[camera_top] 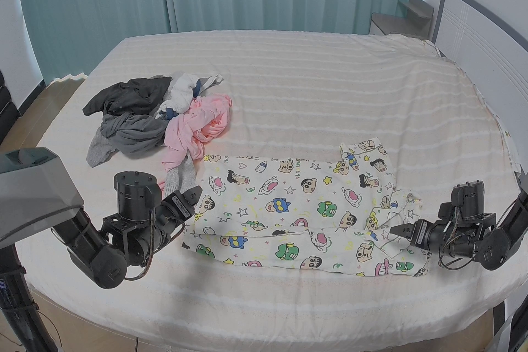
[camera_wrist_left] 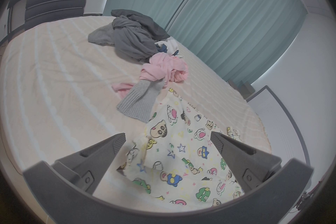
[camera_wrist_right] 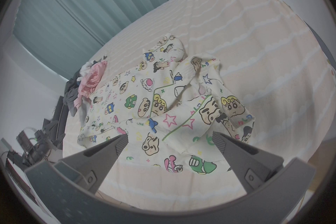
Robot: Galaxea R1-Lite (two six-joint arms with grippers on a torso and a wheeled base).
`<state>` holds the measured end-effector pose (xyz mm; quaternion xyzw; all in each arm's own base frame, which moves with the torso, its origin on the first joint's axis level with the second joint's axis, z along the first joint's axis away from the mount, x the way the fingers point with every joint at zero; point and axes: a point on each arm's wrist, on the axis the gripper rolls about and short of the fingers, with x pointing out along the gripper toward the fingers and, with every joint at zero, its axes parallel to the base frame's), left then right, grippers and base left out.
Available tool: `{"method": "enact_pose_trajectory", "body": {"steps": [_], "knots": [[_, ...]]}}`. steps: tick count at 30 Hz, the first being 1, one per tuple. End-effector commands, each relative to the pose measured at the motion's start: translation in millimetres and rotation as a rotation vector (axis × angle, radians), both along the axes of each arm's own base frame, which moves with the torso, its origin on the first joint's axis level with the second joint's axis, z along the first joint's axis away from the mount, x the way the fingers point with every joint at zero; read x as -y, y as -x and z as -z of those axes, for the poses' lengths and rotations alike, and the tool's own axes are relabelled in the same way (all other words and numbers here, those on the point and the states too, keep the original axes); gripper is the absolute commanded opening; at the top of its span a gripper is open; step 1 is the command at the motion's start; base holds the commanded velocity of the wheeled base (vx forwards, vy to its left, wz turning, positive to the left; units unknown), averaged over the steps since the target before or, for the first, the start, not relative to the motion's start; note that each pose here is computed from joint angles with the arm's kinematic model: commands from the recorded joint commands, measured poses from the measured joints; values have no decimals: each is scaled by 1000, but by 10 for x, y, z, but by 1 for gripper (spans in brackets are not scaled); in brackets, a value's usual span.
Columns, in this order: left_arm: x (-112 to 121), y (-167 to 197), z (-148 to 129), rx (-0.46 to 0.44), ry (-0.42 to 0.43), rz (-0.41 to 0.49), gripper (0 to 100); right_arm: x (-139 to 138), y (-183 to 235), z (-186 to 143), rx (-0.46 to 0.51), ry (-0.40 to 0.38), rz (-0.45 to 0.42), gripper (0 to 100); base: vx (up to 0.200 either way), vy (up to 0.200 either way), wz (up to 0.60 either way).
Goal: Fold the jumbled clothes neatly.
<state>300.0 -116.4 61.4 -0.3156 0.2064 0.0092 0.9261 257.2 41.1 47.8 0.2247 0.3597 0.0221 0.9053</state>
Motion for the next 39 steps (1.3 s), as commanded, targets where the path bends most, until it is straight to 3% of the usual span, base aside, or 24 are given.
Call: {"method": "enact_pose_trajectory", "body": {"steps": [1,11,18,25,31,36,37,39], "knots": [[32,111,53,3,2,23,100,-64,-15,114,-52,2,37,100,0,0,0],[9,173,243,-28,-10,22,100,-217,49,285,-179,-42,62,100,0,0,0],[4,184,343,-29,-13,21,100,-259,-74,398,-185,3,95,100,0,0,0],[5,181,374,-22,-11,19,100,-389,-52,415,-183,14,57,100,0,0,0],[1,190,390,-29,-14,19,100,-504,-36,405,-141,115,39,100,0,0,0],[1,190,390,-28,-15,17,100,-476,-33,402,-100,292,20,100,0,0,0],[1,190,390,-28,-15,17,100,-475,-33,401,-99,298,19,100,0,0,0],[-2,189,395,-28,-20,6,100,-472,-40,385,-74,392,11,100,0,0,0]]}}
